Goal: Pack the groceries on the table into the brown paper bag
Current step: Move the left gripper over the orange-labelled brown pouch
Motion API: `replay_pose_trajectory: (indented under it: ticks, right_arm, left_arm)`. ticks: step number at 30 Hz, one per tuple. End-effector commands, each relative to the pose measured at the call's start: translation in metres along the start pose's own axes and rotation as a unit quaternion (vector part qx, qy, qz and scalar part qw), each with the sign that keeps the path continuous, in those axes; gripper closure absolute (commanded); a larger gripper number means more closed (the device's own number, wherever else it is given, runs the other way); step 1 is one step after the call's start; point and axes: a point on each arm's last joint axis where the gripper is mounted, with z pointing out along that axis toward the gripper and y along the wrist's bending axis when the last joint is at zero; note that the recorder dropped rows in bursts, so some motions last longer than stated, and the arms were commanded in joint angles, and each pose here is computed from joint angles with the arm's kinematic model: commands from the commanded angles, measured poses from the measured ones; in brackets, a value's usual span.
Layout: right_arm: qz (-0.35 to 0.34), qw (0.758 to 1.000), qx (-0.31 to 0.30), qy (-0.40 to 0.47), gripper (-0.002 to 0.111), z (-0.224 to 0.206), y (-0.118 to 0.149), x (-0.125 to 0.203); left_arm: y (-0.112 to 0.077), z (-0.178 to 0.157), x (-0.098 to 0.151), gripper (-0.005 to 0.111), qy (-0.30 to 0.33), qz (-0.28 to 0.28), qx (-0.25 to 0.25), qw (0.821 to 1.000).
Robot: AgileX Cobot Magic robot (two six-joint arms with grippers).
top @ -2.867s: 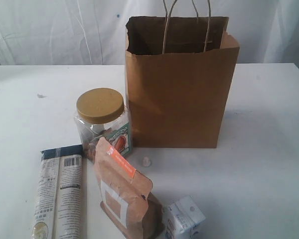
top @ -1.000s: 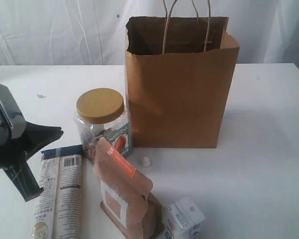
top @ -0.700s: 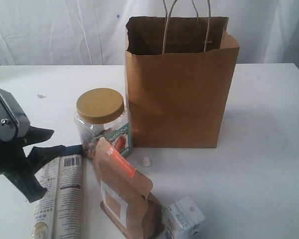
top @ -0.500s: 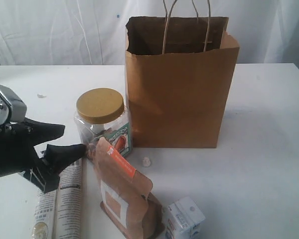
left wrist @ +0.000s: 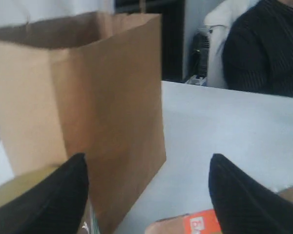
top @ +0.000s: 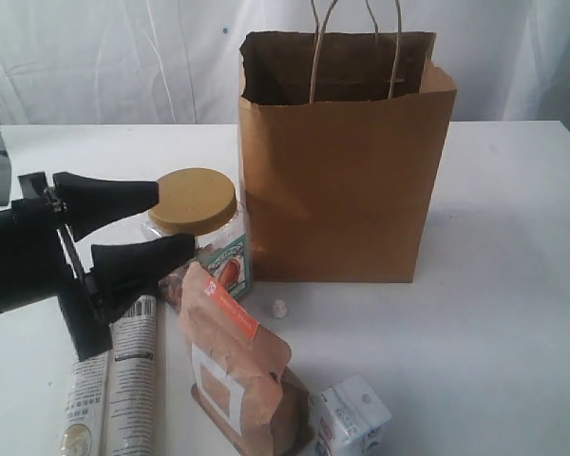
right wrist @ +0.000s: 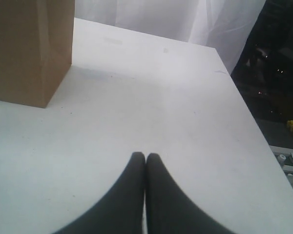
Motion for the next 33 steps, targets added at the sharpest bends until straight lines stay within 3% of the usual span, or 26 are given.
replay_pose_trajectory:
  ticks: [1,2,3,10,16,19,21,24,26,29,33]
  right_arm:
    - [0.000,1.000,0.003,-0.004,0.108,0.000,0.000,0.001]
    - [0.000,1.000,0.003,-0.004,0.108,0.000,0.000,0.001]
    - [0.000,1.000,0.003,-0.004,0.108,0.000,0.000,0.001]
    - [0.000,1.000,0.003,-0.004,0.108,0.000,0.000,0.001]
    - [0.000,1.000,0.003,-0.004,0.108,0.000,0.000,0.001]
    - [0.000,1.000,0.003,-0.004,0.108,0.000,0.000,0.001]
    - [0.000,1.000,0.003,-0.004,0.108,0.000,0.000,0.001]
    - [0.000,1.000,0.003,-0.004,0.108,0.000,0.000,0.001]
    - [0.000,1.000,0.003,-0.004,0.108,0.000,0.000,0.001]
    - [0.000,1.000,0.003,-0.004,0.108,0.000,0.000,0.001]
    - [0.000,1.000,0.003,-0.004,0.108,0.000,0.000,0.001]
  left_arm:
    - [-0.009,0.001,0.009,0.035,0.104,0.136,0.093,0.981]
    - [-0.005,0.001,0.014,0.035,0.167,0.169,0.117,0.964]
    - [-0.003,0.002,0.012,0.035,0.181,0.174,0.120,0.960]
    - [0.012,0.029,-0.044,0.035,0.143,0.228,0.093,0.959]
    - [-0.003,0.056,-0.077,0.035,0.126,0.292,0.060,0.946]
    - [-0.009,0.060,-0.077,0.039,0.132,0.295,0.052,0.945]
    - [-0.005,0.060,-0.076,0.045,0.147,0.302,0.023,0.942]
    - [0.013,0.057,-0.074,0.057,0.191,0.346,-0.059,0.917]
    - [0.024,0.053,-0.074,0.074,0.218,0.354,-0.112,0.903]
    - [0.029,0.048,-0.077,0.107,0.227,0.357,-0.145,0.894]
    - [0.040,0.040,-0.078,0.106,0.256,0.360,-0.210,0.872]
